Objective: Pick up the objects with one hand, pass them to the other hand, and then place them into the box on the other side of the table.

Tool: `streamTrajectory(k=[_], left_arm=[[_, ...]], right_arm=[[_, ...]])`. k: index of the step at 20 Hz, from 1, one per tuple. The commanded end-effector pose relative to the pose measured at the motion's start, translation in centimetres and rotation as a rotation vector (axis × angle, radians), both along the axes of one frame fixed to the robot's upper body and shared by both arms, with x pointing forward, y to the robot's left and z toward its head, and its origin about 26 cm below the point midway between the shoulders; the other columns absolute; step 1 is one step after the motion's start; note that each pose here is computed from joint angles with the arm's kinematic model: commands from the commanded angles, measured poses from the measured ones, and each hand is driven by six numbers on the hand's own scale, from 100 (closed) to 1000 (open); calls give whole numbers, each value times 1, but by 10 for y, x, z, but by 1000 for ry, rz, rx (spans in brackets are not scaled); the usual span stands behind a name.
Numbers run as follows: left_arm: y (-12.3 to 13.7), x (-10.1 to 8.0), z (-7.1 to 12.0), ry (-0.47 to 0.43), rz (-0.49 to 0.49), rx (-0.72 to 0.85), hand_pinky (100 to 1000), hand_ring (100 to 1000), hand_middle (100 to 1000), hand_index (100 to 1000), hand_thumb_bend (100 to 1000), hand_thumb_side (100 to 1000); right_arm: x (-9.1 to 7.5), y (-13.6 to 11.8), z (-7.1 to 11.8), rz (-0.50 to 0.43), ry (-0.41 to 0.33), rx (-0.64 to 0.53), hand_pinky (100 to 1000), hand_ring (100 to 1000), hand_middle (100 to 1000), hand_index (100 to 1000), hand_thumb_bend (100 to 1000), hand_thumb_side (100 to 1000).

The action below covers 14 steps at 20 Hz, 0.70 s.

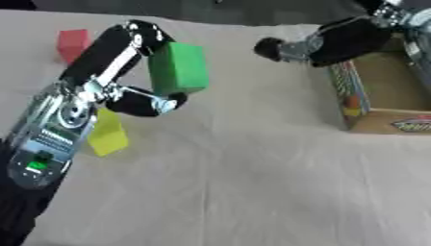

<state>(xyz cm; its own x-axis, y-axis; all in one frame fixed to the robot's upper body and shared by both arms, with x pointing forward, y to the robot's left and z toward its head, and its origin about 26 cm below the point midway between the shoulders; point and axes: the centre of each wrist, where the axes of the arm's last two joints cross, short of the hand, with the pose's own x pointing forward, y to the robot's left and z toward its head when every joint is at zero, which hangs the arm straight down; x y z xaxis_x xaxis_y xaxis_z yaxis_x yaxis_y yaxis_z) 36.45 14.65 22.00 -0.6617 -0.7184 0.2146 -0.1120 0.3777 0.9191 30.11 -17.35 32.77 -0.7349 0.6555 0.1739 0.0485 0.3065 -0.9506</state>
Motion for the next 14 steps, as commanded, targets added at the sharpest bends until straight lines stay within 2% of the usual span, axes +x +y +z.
streamTrajectory(k=[1, 6, 14], left_arm=[[-6, 3, -2, -49, 21, 1, 645, 606, 543, 529, 314, 100], [-11, 5, -10, -76, 25, 6, 643, 604, 541, 529, 311, 100], [-14, 4, -15, -91, 34, -37, 623, 587, 524, 525, 276, 100]], right_arm=[[-7, 12, 6, 40, -16, -31, 896, 853, 834, 887, 536, 419], [-10, 28, 4, 88, 29, -78, 896, 854, 835, 888, 527, 425], [-12, 40, -2, 80, 52, -111, 891, 849, 830, 881, 511, 435]])
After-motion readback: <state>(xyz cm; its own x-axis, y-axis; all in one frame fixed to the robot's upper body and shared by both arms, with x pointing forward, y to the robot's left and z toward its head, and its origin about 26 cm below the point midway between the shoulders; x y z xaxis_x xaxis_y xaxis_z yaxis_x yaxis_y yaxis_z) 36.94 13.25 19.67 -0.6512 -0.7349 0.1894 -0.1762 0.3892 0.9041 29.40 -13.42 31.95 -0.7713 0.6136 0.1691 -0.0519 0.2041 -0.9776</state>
